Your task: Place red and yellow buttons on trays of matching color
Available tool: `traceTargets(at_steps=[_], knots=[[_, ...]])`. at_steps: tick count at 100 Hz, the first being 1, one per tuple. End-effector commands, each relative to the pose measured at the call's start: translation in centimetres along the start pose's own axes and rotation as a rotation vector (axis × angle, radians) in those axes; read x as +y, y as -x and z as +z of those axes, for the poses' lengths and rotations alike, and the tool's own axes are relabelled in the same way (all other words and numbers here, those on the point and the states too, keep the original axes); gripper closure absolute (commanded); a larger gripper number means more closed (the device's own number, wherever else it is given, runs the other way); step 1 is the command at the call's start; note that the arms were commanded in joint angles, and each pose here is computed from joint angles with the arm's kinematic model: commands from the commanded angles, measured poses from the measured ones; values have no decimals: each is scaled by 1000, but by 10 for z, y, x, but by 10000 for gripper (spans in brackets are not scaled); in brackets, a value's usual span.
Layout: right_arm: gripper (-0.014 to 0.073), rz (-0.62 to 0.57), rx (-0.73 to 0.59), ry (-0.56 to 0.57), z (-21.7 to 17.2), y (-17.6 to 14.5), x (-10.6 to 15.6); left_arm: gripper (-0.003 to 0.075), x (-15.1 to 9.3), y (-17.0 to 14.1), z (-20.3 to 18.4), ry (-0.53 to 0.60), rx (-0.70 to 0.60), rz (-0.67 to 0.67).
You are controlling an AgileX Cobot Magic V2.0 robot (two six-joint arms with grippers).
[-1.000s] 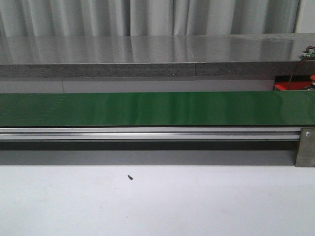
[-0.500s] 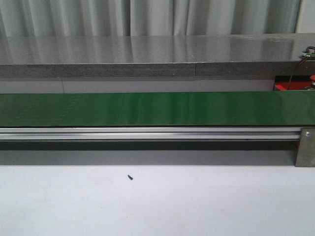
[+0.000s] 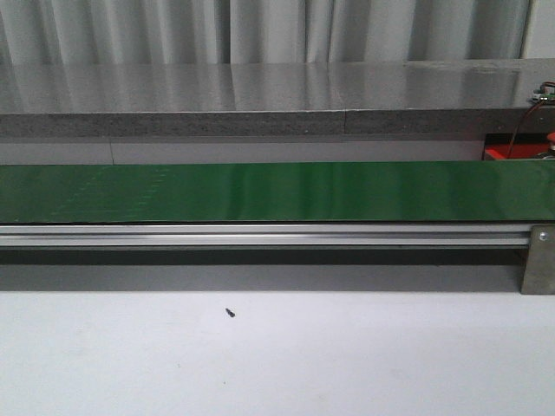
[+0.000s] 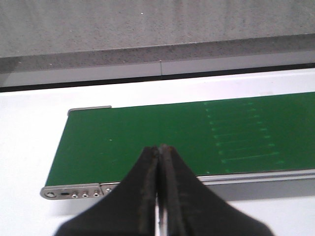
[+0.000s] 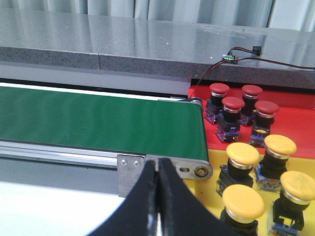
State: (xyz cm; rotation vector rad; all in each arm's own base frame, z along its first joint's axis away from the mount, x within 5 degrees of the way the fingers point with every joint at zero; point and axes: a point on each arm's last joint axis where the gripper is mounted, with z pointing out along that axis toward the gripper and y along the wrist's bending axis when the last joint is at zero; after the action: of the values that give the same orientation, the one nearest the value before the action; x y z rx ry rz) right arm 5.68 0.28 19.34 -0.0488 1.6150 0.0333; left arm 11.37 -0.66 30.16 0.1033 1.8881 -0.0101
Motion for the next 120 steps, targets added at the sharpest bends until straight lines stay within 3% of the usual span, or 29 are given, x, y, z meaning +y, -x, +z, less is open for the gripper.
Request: traceTargets(at_steps=[1, 13, 49, 69, 120], knots=[[662, -8, -121, -3, -3, 15, 0, 740, 0, 4, -10, 14, -173, -11], [662, -8, -120, -3, -3, 15, 0, 740, -2, -19, -17, 4, -257, -9], [662, -8, -120, -3, -3, 15, 0, 740, -5, -82, -31, 6, -349, -12], [662, -8, -120, -3, -3, 15, 0, 740, -5, -96, -35, 7, -408, -15], [662, -8, -116, -3, -3, 15, 0, 740, -7, -119, -22, 2, -359, -12]])
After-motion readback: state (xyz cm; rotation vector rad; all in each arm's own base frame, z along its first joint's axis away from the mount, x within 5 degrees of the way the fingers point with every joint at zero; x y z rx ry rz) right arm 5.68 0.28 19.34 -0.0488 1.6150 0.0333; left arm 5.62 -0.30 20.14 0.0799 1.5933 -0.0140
